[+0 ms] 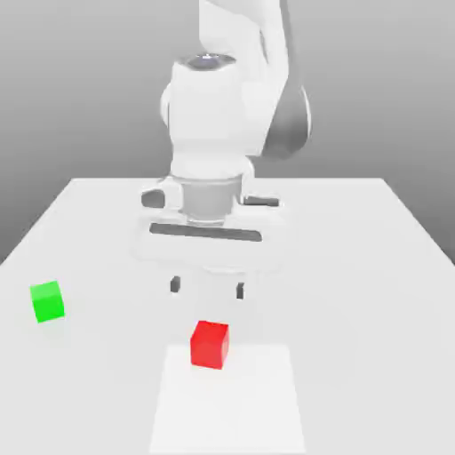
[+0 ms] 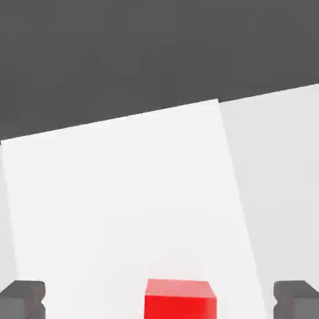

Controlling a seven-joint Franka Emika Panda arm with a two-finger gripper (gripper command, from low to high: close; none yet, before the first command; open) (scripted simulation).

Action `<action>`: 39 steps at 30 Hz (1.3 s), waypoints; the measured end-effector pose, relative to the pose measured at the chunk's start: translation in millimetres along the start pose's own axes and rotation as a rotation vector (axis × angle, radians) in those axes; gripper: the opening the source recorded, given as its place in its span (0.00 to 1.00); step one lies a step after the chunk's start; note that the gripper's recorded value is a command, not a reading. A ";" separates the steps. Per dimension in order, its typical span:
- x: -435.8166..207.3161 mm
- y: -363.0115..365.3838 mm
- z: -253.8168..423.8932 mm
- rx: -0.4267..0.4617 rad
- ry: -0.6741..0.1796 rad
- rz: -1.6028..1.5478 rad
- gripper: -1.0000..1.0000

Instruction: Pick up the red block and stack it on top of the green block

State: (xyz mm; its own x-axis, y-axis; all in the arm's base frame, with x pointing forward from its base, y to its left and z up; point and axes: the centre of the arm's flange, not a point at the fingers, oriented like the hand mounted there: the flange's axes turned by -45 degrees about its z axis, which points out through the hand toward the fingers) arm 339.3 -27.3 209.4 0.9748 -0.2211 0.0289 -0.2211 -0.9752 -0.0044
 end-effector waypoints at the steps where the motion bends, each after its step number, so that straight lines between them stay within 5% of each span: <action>1: -4.5 1.7 15.4 -0.002 -0.014 0.006 0.50; 5: -11.1 2.8 54.5 -0.004 -0.028 0.008 0.50; 6: -12.2 2.9 61.7 -0.004 -0.028 0.008 0.00; 21: -10.2 4.4 5.2 -0.005 -0.028 0.016 0.00; 29: 2.1 163.3 -19.4 -0.008 -0.023 0.671 0.00; 39: -74.2 333.0 -34.3 -0.066 -0.032 1.358 0.00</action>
State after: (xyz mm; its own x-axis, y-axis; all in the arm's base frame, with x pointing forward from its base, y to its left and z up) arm 192.4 -335.6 240.1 -0.0106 -0.9998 0.0170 -0.9993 0.0112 0.0364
